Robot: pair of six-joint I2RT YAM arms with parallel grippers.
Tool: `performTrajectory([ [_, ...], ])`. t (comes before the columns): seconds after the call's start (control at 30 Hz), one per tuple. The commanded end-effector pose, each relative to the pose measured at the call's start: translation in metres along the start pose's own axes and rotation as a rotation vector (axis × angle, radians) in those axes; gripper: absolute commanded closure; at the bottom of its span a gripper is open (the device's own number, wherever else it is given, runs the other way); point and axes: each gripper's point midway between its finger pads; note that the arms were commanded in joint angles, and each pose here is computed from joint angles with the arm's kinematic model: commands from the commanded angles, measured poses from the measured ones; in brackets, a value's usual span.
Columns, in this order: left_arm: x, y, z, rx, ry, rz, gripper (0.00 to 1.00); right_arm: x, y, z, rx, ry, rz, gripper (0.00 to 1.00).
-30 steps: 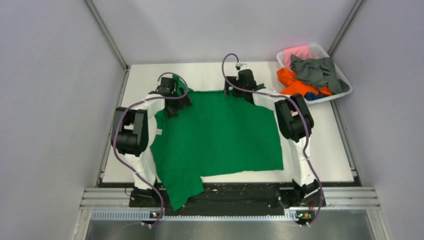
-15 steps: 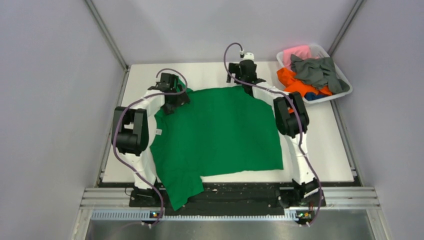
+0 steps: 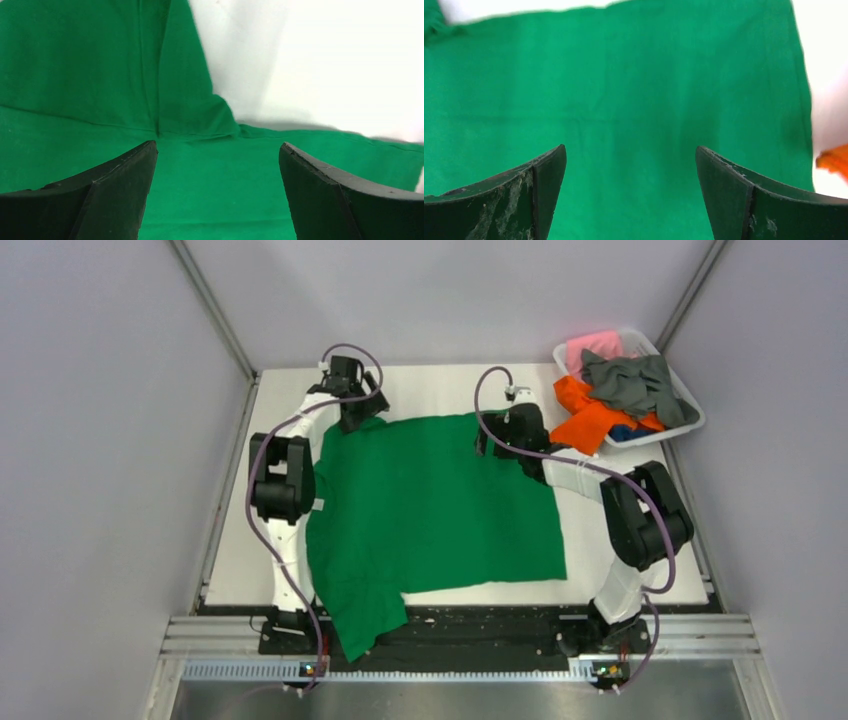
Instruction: Fold and stack the t-shirts
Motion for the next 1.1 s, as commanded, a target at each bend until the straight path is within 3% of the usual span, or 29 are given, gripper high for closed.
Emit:
performTrajectory([
  [0.0,-0.005,-0.008,0.010,-0.053,0.014,-0.019,0.04,0.009,0.010,0.005,-0.018,-0.016,0.021,0.01],
  [0.23,0.001,-0.032,0.009,-0.020,0.060,-0.016,0.05,0.031,0.004,0.005,-0.030,-0.005,0.081,0.02],
  [0.37,-0.013,-0.042,0.003,-0.021,0.090,-0.071,0.13,0.047,0.000,0.002,-0.015,0.004,0.124,0.02],
  [0.57,-0.038,-0.051,-0.005,-0.008,0.114,-0.171,0.31,0.051,-0.002,-0.003,0.004,0.024,0.142,0.02],
  [0.67,-0.042,-0.060,-0.008,-0.012,0.111,-0.163,0.45,0.051,-0.001,-0.005,0.015,0.029,0.143,0.02],
  [0.77,-0.039,-0.068,-0.007,-0.022,0.110,-0.150,0.53,0.052,-0.001,-0.007,0.024,0.034,0.144,0.02],
  [0.93,-0.047,-0.071,-0.018,0.031,0.123,-0.175,0.78,0.053,-0.003,-0.008,0.030,0.039,0.151,0.02],
  [1.07,-0.053,-0.086,-0.036,0.106,0.133,-0.177,0.69,0.055,-0.004,-0.009,0.038,0.045,0.155,0.02],
])
Point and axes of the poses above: each gripper's point midway between its finger pads, its own y axis back along the fingers, its own z axis along the line the jaws close on, x = y × z, and after that the axes turned 9 degrees about y, right-handed
